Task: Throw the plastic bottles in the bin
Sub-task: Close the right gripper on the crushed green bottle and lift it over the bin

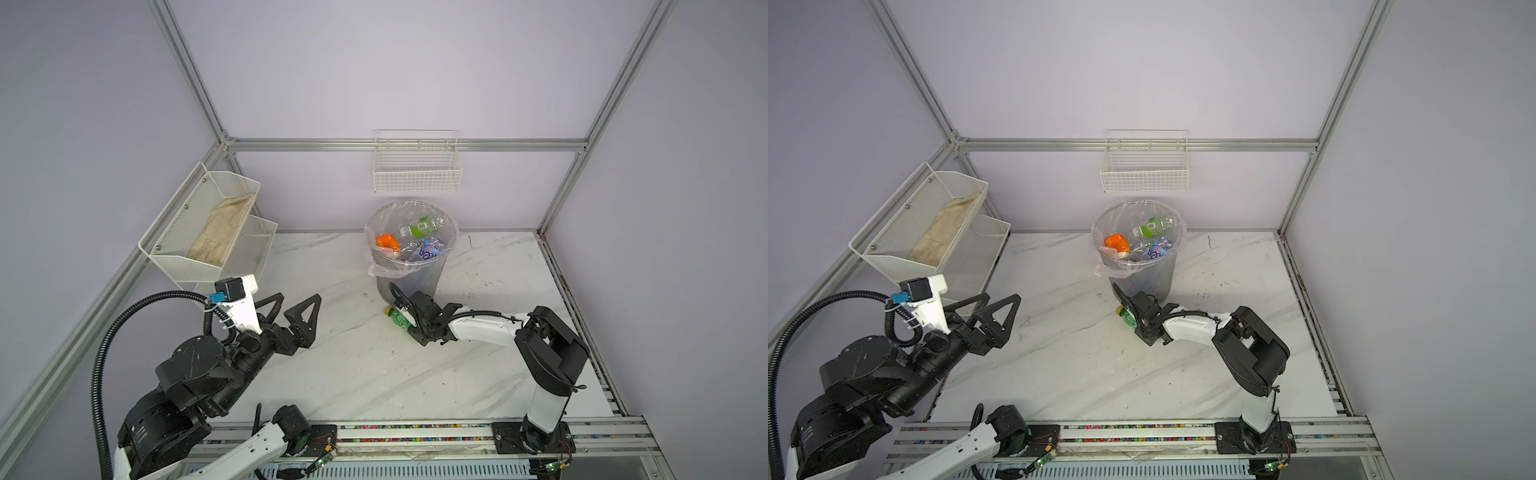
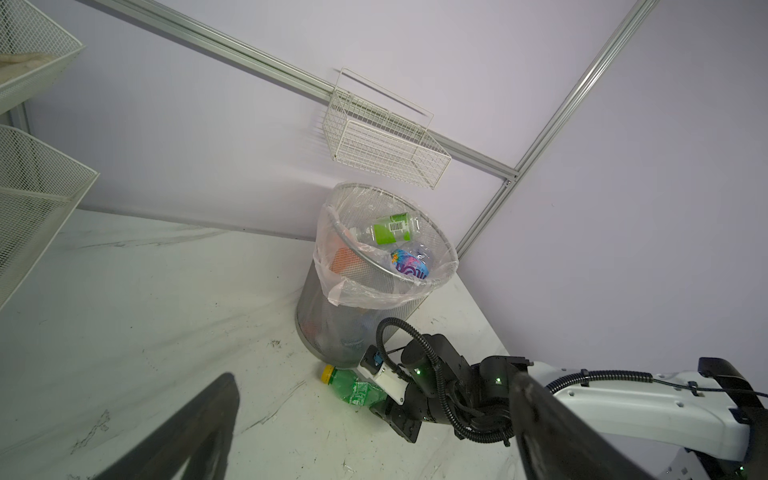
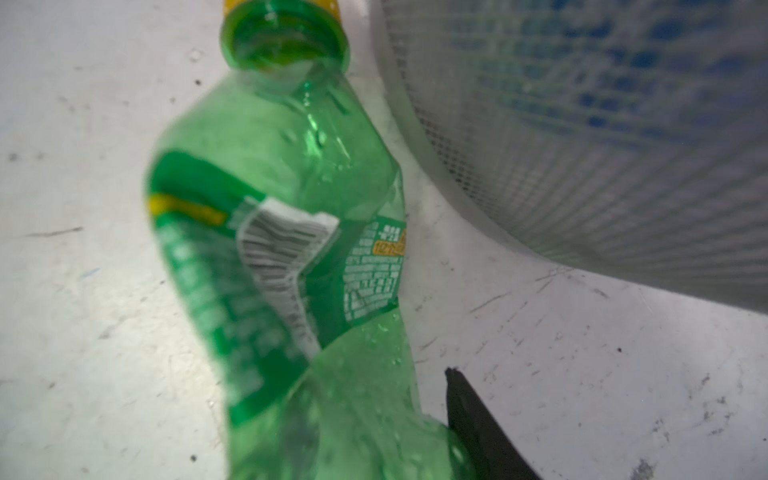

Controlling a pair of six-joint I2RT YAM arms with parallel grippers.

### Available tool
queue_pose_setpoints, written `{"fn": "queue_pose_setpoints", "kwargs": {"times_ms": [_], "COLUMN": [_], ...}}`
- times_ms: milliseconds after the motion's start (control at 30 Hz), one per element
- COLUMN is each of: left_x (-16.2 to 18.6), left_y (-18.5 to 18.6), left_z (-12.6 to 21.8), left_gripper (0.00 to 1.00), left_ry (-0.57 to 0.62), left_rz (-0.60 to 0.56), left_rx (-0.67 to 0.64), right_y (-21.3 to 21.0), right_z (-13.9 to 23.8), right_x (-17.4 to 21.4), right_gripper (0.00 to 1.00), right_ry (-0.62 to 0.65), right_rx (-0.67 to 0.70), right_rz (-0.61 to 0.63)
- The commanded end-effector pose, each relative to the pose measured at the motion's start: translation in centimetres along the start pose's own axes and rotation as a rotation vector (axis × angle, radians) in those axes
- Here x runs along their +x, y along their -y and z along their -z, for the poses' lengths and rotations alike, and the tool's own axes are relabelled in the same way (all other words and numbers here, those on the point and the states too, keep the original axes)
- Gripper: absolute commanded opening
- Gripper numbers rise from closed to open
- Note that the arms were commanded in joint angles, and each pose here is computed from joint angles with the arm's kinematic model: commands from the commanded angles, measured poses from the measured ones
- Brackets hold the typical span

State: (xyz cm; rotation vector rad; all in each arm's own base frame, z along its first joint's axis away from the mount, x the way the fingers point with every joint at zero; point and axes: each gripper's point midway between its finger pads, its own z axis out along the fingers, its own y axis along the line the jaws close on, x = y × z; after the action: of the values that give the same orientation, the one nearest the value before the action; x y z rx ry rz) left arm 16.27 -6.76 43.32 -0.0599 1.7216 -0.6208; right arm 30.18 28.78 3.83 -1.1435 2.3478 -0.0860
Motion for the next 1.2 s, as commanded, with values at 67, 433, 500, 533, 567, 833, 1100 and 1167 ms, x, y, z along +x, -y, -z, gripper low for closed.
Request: {"fn": "queue_pose_setpoints", "kwargs": {"times_ms": [67,433,500,533,567,833,1100,1167], "left_x": [0.4,0.9,0.9,0.9,1.0,1.3,1.4,1.4], "left_y": [-0.7,-1.8,-1.9,-1.9,-2.0,-1.9,-1.6,-1.6], "left_z": [0.3,1.4,1.5,1.5,1.5,1.4,1.3,1.3], "left_gripper": [1.00,1.00,1.00,1.00,1.00,1.00,0.99,0.99], "left_ry": [0.004,0.005,0.005,0.005,0.003,-0.006,-0.018,-0.021], "left_rz": [0.017,0.038,0.040,0.042,0.043,0.057,0.057,0.057], "left_rx": [-0.017,-0.036,-0.038,-0.038,-0.039,-0.035,-0.026,-0.025], "right_y": [-0.7,-6.6,-6.8,-6.6,-6.3,-2.5,6.5,8.8], "right_z": [3.1,15.7,18.9,20.6,22.1,32.3,36.8,36.1], "right_x": [-0.9,-6.1,-8.0,-9.0,-9.9,-16.3,-20.6,-21.0], "right_gripper": [0.14,0.07,0.04,0.04,0.03,0.00,0.00,0.00], "right_ry": [0.026,0.204,0.262,0.289,0.313,0.511,0.660,0.658], "right_rx": [0.037,-0.004,-0.027,-0.041,-0.057,-0.062,0.078,0.074], "right_rz": [0.010,-0.003,-0.047,-0.082,-0.118,-0.309,-0.503,-0.549]}}
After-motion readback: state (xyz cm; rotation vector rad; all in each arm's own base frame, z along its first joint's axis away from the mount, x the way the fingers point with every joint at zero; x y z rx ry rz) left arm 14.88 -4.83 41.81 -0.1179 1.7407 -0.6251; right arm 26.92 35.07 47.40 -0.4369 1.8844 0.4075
